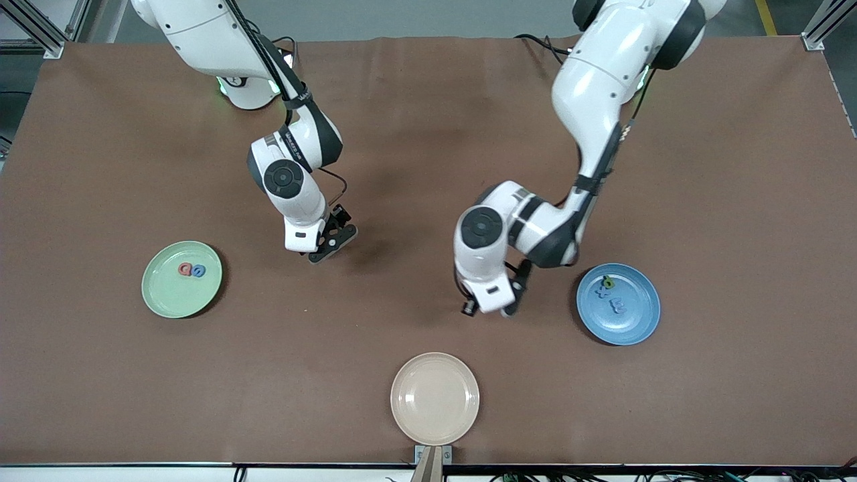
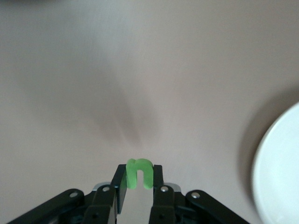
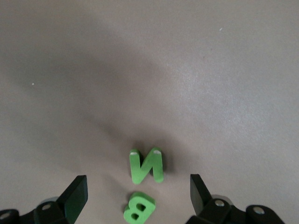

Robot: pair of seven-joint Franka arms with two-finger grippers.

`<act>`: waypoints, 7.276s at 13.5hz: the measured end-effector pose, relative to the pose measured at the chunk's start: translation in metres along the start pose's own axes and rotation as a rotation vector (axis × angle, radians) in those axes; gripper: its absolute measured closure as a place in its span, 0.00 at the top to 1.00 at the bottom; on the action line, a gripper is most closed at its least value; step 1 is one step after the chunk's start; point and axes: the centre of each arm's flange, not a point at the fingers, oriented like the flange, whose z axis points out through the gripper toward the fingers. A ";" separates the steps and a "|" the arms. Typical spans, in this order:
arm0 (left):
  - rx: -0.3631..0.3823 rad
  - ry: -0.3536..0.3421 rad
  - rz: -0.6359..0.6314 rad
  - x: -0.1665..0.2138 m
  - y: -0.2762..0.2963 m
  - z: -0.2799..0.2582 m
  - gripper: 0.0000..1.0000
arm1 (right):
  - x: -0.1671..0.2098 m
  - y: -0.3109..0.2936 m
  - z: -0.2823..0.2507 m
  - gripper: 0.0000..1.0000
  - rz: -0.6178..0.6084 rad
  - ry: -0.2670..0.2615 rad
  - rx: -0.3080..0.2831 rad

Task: Sort upper and lower case letters into plates
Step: 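Open the left gripper over the blue plate while the right gripper carries N, then open the right gripper over the green plate while the left gripper retracts, then move the right gripper down onto the green B and close it, then lift the green B with the right gripper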

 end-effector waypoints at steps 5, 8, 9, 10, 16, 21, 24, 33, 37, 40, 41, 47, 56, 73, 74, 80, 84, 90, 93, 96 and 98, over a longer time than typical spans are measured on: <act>0.041 0.019 0.193 0.180 -0.025 -0.025 0.26 | 0.003 0.001 0.012 0.80 0.000 -0.001 -0.002; 0.118 -0.003 0.260 0.237 -0.065 -0.003 0.26 | 0.003 0.002 0.015 0.66 0.001 -0.005 -0.002; 0.135 -0.013 0.274 0.248 -0.077 0.011 0.26 | 0.003 0.002 0.015 0.58 0.001 -0.006 -0.002; 0.142 -0.020 0.285 0.255 -0.088 0.024 0.26 | 0.003 0.002 0.016 0.57 0.001 -0.006 -0.002; 0.157 0.020 0.334 0.300 -0.130 0.061 0.55 | 0.004 0.003 0.013 0.33 0.003 -0.003 -0.003; 0.080 0.073 0.393 0.301 -0.108 -0.008 1.00 | 0.004 0.023 0.000 0.33 0.036 -0.039 -0.001; 0.123 0.085 0.535 0.317 -0.095 -0.074 1.00 | 0.006 0.062 -0.058 0.33 0.076 -0.115 0.026; 0.063 -0.002 0.850 0.366 -0.110 -0.249 1.00 | -0.073 0.259 -0.119 0.33 0.014 -0.064 0.050; 0.037 -0.083 0.860 0.361 -0.140 -0.307 1.00 | -0.089 0.310 -0.088 0.33 -0.049 -0.028 -0.011; 0.033 -0.137 0.919 0.366 -0.172 -0.347 1.00 | -0.102 0.333 -0.047 0.33 -0.074 -0.032 -0.011; 0.036 -0.144 0.932 0.366 -0.181 -0.360 1.00 | -0.107 0.338 -0.036 0.33 -0.075 -0.034 -0.009; 0.056 -0.165 0.991 0.342 -0.226 -0.381 1.00 | -0.109 0.341 -0.008 0.33 -0.079 -0.048 0.004; 0.049 -0.141 1.044 0.300 -0.242 -0.369 1.00 | -0.107 0.340 0.003 0.44 -0.082 -0.045 0.003; 0.039 -0.125 1.041 0.300 -0.246 -0.374 1.00 | -0.012 0.101 -0.095 1.00 0.431 -0.121 0.068; 0.039 -0.125 1.041 0.300 -0.246 -0.374 1.00 | -0.016 0.089 -0.082 1.00 0.452 -0.101 0.059; 0.040 -0.127 1.042 0.300 -0.246 -0.372 1.00 | -0.026 0.025 -0.042 1.00 0.515 -0.071 0.036; 0.042 -0.129 1.038 0.302 -0.246 -0.371 1.00 | -0.032 0.029 -0.036 0.89 0.541 -0.085 0.047; 0.053 -0.145 1.033 0.306 -0.243 -0.360 1.00 | -0.035 0.020 -0.009 0.83 0.531 -0.096 0.042; 0.054 -0.146 1.034 0.306 -0.242 -0.359 1.00 | -0.035 0.014 0.000 0.84 0.519 -0.108 0.040; 0.053 -0.146 1.036 0.305 -0.242 -0.359 1.00 | -0.034 0.008 0.008 0.84 0.508 -0.115 0.038; 0.053 -0.145 1.039 0.303 -0.241 -0.359 1.00 | -0.033 0.004 0.011 0.81 0.501 -0.112 0.037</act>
